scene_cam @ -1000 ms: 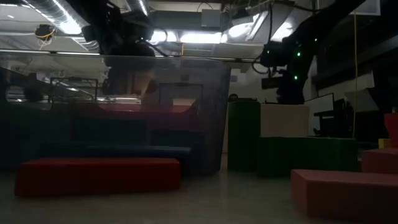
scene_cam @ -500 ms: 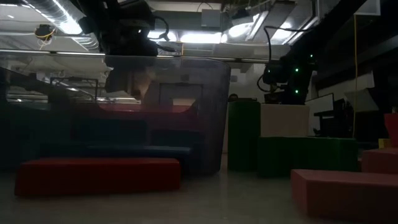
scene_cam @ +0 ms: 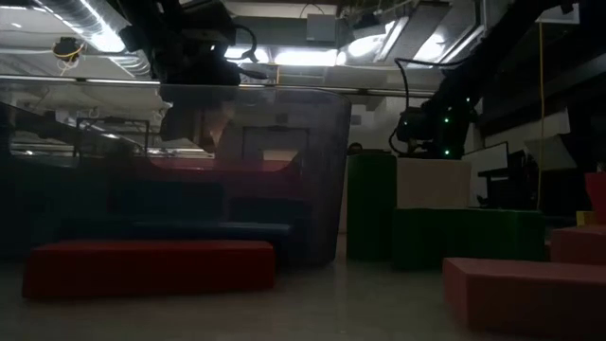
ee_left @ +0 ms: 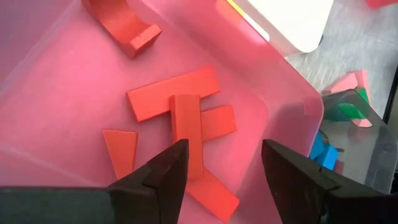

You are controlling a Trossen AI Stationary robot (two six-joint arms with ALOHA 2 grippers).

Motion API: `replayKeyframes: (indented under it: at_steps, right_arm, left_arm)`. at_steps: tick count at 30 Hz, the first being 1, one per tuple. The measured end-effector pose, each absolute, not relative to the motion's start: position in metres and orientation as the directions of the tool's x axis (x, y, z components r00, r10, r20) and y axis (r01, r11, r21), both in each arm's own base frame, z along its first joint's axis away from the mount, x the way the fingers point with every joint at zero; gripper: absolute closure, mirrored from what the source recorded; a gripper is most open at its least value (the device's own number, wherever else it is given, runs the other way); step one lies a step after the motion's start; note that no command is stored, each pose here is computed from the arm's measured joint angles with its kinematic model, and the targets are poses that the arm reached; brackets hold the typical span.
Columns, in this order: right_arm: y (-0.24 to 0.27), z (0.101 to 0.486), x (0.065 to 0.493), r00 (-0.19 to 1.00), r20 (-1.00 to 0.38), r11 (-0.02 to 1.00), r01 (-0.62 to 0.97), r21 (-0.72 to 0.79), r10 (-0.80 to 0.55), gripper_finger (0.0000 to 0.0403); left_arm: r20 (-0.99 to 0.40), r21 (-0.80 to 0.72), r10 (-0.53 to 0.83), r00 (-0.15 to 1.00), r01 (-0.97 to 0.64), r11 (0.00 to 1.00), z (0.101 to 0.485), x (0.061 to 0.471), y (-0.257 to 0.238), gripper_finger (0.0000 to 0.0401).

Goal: Sort blocks
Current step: Put the violet block into the top green bin

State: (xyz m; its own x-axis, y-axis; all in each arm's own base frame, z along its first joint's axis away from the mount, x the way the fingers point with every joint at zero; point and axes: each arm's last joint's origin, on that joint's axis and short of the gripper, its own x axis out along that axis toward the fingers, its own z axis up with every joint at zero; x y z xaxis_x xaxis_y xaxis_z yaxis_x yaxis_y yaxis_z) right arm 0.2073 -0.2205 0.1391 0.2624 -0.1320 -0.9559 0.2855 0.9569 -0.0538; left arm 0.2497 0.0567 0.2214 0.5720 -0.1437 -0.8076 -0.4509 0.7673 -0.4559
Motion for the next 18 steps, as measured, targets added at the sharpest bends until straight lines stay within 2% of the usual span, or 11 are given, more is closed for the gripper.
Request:
replayKeyframes:
  at_steps: [9, 18]
  right_arm:
    - [-0.225, 0.146, 0.212, 0.259, -0.956, 0.951, 0.305, -0.056, -0.139, 0.0305]
    - [-0.236, 0.189, 0.220, 0.184, -0.975, 0.945, 0.320, -0.060, -0.124, 0.0301]
  left_arm:
    - [-0.796, -0.468, -0.127, 0.591, -0.470, 0.749, 0.223, 0.250, 0.062, 0.0210]
    - [-0.794, -0.496, -0.054, 0.606, -0.594, 0.633, 0.223, 0.240, 0.093, 0.0210]
